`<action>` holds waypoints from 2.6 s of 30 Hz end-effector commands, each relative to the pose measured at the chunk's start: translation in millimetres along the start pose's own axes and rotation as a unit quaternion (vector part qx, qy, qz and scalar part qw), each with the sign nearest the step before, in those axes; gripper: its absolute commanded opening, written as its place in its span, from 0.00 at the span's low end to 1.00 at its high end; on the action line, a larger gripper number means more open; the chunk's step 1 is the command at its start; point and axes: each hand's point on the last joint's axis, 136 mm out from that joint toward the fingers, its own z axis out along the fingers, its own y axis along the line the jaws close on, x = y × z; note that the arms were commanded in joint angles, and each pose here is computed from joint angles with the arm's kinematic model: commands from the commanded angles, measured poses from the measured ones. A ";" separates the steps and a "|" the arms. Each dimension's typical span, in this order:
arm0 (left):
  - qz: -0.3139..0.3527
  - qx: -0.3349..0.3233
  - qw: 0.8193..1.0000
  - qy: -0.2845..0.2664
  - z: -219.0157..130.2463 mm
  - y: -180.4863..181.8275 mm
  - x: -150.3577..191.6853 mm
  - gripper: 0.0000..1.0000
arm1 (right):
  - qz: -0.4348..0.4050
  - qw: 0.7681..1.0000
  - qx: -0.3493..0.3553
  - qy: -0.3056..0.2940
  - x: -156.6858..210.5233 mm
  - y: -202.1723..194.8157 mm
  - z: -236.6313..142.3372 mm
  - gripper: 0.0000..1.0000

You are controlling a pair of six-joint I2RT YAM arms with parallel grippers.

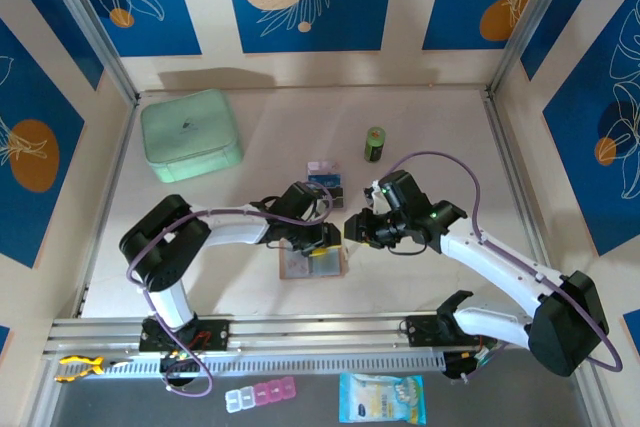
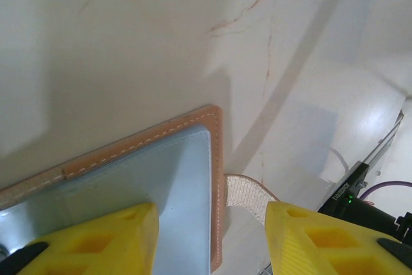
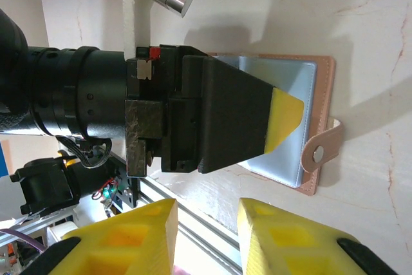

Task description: Take the credit cards out of the card holder

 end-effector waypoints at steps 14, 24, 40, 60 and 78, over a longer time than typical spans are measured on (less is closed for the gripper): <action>0.027 -0.013 0.998 -0.057 -42.2 -9.9 -9.6 0.45 | 0.010 0.999 -0.014 0.038 10.6 3.2 19.0 0.30; -0.002 -0.048 0.995 -0.090 -82.0 34.4 -4.5 0.37 | -0.004 0.995 -0.016 0.095 23.9 18.5 62.1 0.27; -0.044 -0.069 0.993 -0.086 -86.9 81.0 12.8 0.24 | -0.012 0.987 0.028 0.160 37.4 3.7 119.0 0.25; -0.054 -0.078 0.993 -0.064 -74.4 95.9 18.6 0.08 | -0.013 0.989 0.029 0.147 31.3 6.1 118.2 0.24; -0.060 -0.090 0.993 -0.055 -73.5 104.0 24.3 0.03 | -0.010 0.987 0.026 0.159 25.9 9.1 136.5 0.25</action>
